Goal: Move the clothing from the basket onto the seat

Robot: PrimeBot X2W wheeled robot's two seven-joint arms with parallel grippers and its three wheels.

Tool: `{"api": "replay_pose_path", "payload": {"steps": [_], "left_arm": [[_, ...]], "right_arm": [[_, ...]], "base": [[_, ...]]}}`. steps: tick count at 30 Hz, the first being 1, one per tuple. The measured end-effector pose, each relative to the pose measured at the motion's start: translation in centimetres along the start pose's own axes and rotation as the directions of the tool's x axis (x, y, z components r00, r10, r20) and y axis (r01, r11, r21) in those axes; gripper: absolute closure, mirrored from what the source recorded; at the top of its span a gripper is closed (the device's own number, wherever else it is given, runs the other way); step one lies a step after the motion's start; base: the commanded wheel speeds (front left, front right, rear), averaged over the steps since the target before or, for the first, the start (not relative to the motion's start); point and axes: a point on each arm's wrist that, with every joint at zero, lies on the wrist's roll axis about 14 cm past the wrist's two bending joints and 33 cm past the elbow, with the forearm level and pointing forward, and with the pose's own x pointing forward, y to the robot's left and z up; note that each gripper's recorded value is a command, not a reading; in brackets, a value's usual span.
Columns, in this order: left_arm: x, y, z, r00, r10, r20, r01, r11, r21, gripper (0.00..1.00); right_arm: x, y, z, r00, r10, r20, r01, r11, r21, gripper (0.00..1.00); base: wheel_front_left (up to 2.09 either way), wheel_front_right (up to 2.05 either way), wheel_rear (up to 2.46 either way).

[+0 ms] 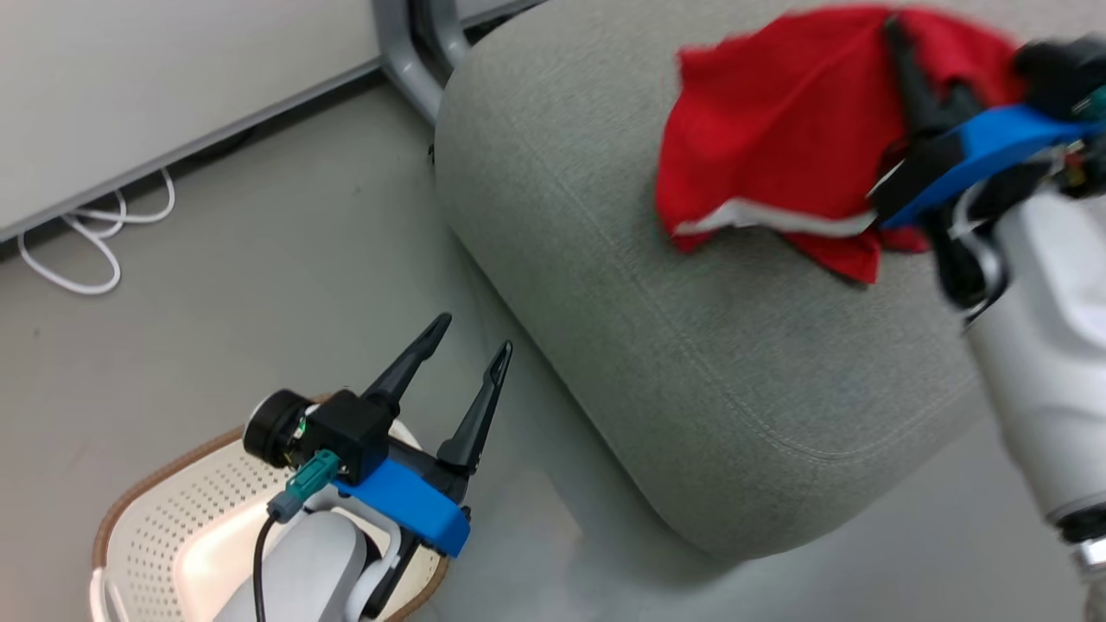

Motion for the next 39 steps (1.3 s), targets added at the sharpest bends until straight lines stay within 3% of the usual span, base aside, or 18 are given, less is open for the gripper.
{"api": "replay_pose_path", "payload": {"steps": [9, 12, 17, 25, 29, 35, 37, 38, 39], "left_arm": [[-0.1, 3.6, 0.1, 0.999, 0.035, 0.037, -0.035, 0.999, -0.004, 0.0], [-0.4, 4.7, 0.3, 0.997, 0.055, 0.056, -0.055, 0.998, -0.006, 0.0], [-1.4, 6.7, -1.1, 0.995, 0.093, 0.042, -0.092, 0.996, -0.017, 0.0], [-2.3, 10.1, -3.9, 0.99, 0.14, 0.011, -0.14, 0.99, -0.026, 0.0], [-2.6, 10.7, -4.6, 0.988, 0.154, -0.002, -0.154, 0.988, -0.03, 0.0], [-2.5, 10.4, -4.2, 0.988, 0.155, 0.003, -0.155, 0.987, -0.03, 0.0], [-2.4, 10.3, -3.9, 0.988, 0.155, 0.007, -0.155, 0.987, -0.03, 0.0], [-2.4, 10.2, -3.8, 0.988, 0.155, 0.009, -0.155, 0.988, -0.028, 0.0], [-2.4, 10.1, -3.5, 0.988, 0.156, 0.013, -0.155, 0.988, -0.027, 0.0]], "right_arm": [[6.0, -6.1, 5.5, 0.981, -0.138, 0.137, 0.144, 0.989, -0.03, 1.0], [7.4, -7.3, 5.5, 0.971, -0.17, 0.166, 0.179, 0.983, -0.037, 1.0], [8.2, -8.6, -0.5, 0.97, -0.231, 0.076, 0.234, 0.972, -0.034, 1.0], [8.5, -6.8, -11.8, 0.963, -0.237, -0.127, 0.231, 0.971, -0.063, 1.0], [8.1, -5.7, -14.7, 0.957, -0.228, -0.18, 0.219, 0.973, -0.066, 1.0], [7.8, -5.3, -14.7, 0.959, -0.221, -0.178, 0.212, 0.975, -0.072, 0.99], [7.8, -5.1, -14.4, 0.961, -0.217, -0.174, 0.208, 0.976, -0.07, 0.76], [7.8, -5.0, -14.3, 0.961, -0.215, -0.174, 0.206, 0.976, -0.07, 0.53], [7.7, -4.9, -14.3, 0.961, -0.211, -0.177, 0.202, 0.977, -0.069, 0.14]], "base": [[0.0, 0.0, 0.0], [0.0, 0.0, 0.0], [0.0, 0.0, 0.0], [0.0, 0.0, 0.0], [0.0, 0.0, 0.0], [0.0, 0.0, 0.0], [0.0, 0.0, 0.0], [0.0, 0.0, 0.0], [0.0, 0.0, 0.0]]}}
